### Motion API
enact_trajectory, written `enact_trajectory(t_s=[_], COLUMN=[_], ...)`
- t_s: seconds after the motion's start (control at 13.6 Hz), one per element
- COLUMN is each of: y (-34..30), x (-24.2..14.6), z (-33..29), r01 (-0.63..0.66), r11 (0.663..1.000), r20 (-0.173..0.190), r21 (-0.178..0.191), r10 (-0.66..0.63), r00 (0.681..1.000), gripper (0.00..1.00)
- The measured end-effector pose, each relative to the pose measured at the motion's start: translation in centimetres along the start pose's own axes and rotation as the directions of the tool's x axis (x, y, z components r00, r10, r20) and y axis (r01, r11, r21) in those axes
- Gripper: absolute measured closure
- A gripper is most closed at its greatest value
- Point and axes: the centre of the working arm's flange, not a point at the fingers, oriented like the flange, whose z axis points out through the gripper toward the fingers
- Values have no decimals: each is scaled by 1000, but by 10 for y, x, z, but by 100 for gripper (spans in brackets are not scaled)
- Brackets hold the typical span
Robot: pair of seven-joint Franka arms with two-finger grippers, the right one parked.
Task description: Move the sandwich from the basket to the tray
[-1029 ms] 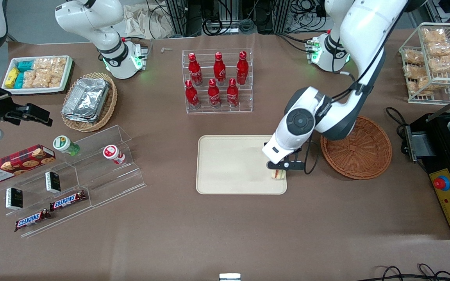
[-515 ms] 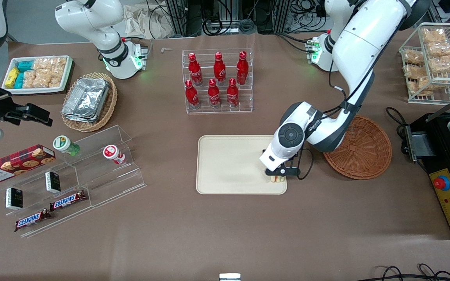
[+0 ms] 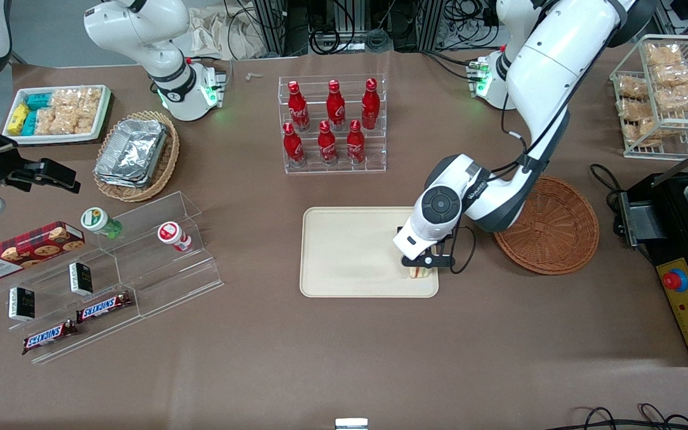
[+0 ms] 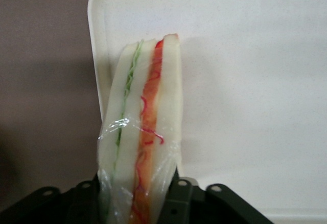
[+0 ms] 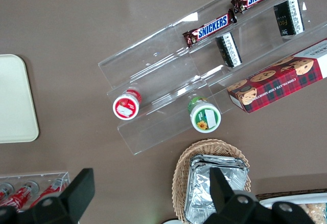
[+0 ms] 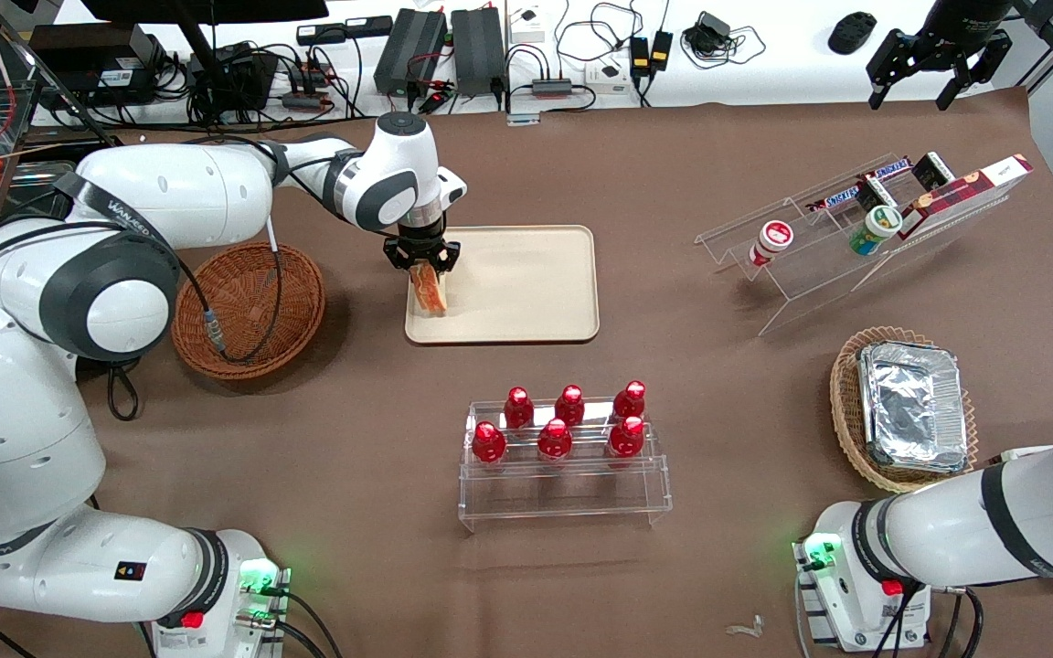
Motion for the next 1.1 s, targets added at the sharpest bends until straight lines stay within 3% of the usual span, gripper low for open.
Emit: enact_trajectory(t_s=[0.29,0.37,0.81,1.1], y=[0,0,1,-5], x=[3,3,8,0], z=[-5,-5,-39,-122], r01=[2,2,22,38], r11=[1000,1000,1000,999], r20=[-9,-9,-47,-129], r21=[-5,-5,10,24], r10=[-2,-3,-22,-35], r00=[1000,1000,999,991], gripper=[6,0,0,0])
